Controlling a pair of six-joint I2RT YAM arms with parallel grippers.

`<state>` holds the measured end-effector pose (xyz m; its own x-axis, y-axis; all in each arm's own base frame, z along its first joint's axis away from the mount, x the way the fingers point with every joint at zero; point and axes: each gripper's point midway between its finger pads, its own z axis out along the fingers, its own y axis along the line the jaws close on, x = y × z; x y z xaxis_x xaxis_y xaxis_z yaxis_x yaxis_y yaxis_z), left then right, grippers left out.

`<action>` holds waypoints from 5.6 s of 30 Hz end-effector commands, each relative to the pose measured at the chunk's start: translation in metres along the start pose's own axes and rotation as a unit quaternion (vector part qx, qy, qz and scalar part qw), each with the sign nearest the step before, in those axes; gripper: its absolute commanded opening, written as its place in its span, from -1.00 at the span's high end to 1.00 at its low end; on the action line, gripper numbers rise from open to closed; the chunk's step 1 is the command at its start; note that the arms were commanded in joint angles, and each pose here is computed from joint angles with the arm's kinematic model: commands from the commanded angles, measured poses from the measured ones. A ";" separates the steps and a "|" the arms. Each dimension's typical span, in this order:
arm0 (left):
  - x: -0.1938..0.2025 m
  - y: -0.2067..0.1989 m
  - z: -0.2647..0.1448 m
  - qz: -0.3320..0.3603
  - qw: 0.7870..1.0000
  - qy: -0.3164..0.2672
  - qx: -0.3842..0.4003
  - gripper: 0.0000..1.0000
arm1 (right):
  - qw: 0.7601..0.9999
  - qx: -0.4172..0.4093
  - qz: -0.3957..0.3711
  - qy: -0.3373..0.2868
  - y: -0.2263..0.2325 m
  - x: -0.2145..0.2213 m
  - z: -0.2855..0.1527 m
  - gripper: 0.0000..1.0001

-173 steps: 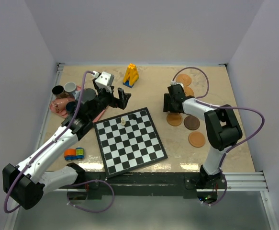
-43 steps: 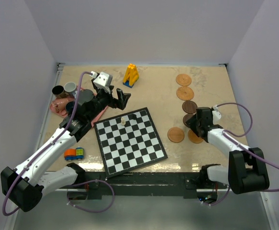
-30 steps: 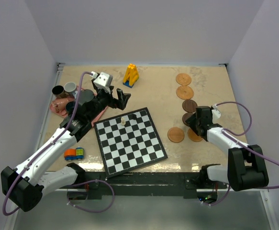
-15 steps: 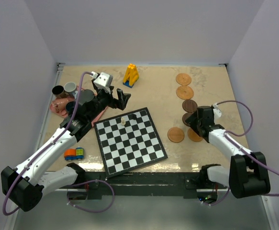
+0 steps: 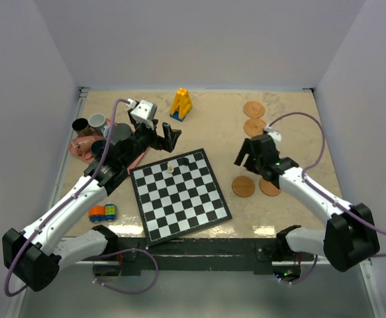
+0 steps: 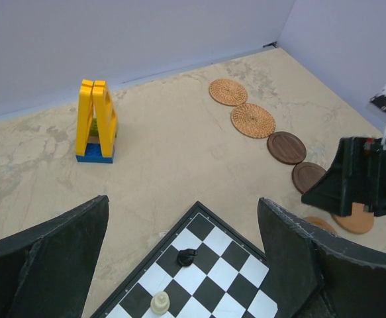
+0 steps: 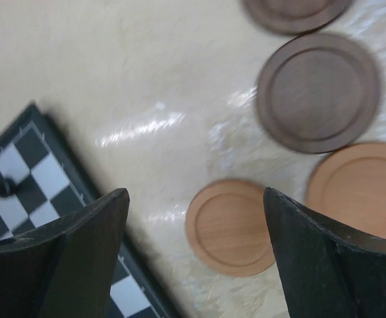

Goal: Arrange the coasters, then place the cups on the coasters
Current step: Move the coaster to the corner of the board.

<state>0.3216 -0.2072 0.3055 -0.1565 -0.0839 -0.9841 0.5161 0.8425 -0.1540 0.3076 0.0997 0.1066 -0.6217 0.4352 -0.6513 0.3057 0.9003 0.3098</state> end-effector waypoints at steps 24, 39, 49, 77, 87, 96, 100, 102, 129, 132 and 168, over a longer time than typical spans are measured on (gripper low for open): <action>-0.017 -0.008 -0.004 -0.012 0.999 -0.032 0.019 -0.96 | 0.983 0.096 -0.089 0.125 -0.017 0.121 -0.012 -0.21; 0.053 -0.066 0.029 -0.038 0.994 0.074 0.072 -0.77 | 0.999 -0.032 -0.013 -0.017 0.038 -0.025 -0.086 -0.36; 0.177 -0.166 0.068 -0.061 0.970 0.195 0.128 -0.44 | 0.987 -0.069 -0.011 -0.147 0.034 -0.152 -0.121 -0.35; 0.327 -0.207 0.103 0.060 0.936 0.309 0.155 0.62 | 0.952 -0.174 -0.020 -0.251 0.054 -0.196 -0.228 -0.27; 0.345 -0.226 0.069 0.066 0.932 0.322 0.153 0.72 | 0.954 -0.170 -0.017 -0.248 0.053 -0.195 -0.221 -0.27; 0.346 -0.259 0.054 0.036 0.935 0.312 0.167 0.79 | 0.955 -0.171 -0.018 -0.243 0.054 -0.191 -0.215 -0.28; 0.348 -0.272 0.057 0.018 0.938 0.305 0.164 0.79 | 0.954 -0.174 -0.018 -0.242 0.054 -0.190 -0.214 -0.27; 0.348 -0.279 0.060 0.013 0.939 0.301 0.164 0.80 | 0.955 -0.173 -0.018 -0.240 0.054 -0.188 -0.213 -0.27; 0.291 -0.310 0.008 -0.031 0.946 0.238 0.218 -0.27 | 0.954 -0.184 -0.021 -0.235 0.056 -0.183 -0.211 -0.30; 0.294 -0.313 0.001 0.002 0.941 0.225 0.252 -0.35 | 0.953 -0.187 -0.021 -0.236 0.057 -0.184 -0.212 -0.30; 0.368 -0.310 0.045 0.229 0.921 0.202 0.240 -0.11 | 0.950 -0.211 -0.028 -0.229 0.067 -0.183 -0.215 -0.32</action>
<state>0.1370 -0.5470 0.0229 -0.0668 0.4012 -0.9135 0.9245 0.3692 0.0945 0.2849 0.0787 0.3824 -0.2510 0.4259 -0.8693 -0.0580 0.8898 0.4527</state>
